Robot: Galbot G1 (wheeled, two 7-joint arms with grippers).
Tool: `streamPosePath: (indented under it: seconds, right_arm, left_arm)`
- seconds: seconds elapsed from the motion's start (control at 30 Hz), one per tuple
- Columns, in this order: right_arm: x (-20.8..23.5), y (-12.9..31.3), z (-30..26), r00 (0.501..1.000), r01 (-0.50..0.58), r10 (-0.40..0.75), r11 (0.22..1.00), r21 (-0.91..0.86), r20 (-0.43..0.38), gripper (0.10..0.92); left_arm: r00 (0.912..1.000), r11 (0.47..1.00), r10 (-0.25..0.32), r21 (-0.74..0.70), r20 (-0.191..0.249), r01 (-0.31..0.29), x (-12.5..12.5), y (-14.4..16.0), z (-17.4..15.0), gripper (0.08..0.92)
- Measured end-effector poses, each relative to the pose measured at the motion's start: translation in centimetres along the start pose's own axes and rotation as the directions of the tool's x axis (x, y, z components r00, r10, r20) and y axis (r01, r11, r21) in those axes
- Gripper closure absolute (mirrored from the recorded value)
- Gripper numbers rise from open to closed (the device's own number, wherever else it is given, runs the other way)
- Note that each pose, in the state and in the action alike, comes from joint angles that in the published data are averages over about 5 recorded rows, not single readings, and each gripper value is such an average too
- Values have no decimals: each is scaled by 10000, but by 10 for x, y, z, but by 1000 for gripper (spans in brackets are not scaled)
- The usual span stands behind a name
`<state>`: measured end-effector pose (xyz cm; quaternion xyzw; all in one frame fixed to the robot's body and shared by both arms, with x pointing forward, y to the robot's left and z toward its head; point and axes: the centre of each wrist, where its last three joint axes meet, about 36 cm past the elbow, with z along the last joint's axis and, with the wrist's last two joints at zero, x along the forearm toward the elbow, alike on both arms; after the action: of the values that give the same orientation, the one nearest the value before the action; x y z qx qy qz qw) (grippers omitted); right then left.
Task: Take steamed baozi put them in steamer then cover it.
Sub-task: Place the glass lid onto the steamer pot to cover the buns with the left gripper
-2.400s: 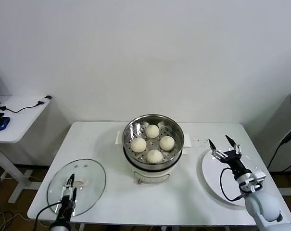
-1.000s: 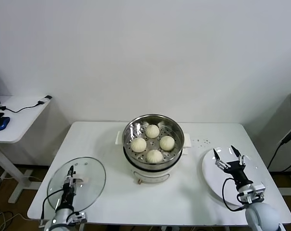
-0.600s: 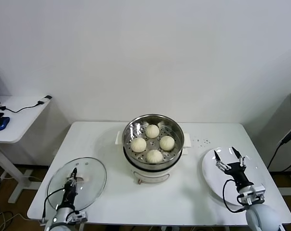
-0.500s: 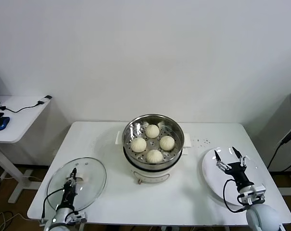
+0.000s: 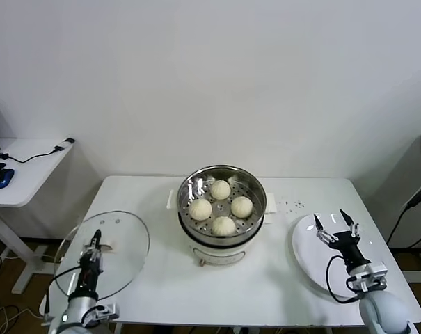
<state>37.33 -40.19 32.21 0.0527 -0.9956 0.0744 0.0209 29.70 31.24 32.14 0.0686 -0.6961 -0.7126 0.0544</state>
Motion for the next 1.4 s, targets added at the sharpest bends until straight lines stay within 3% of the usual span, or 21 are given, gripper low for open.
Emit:
streamPosePath:
  seconds: [0.3,0.6,0.97,1.4]
  right_arm:
    - [-9,-2,-2,10000,33,-34,9997,256,30,200]
    - [-17,-3,-2,10000,-93,92,9990,432,35,200]
    - [-16,-14,1,9995,-325,328,9977,592,-30,200]
    - [-12,-20,9,9986,-502,511,9967,642,-126,200]
  left_arm:
    - [9950,9944,-921,-556,-392,899,-7,73,-27,853]
    - [9961,9955,-812,-512,-350,794,-24,117,-93,853]
    - [9971,9973,-731,98,194,729,-51,149,-186,853]
    - [9884,9960,-463,819,1444,347,-64,152,-303,853]
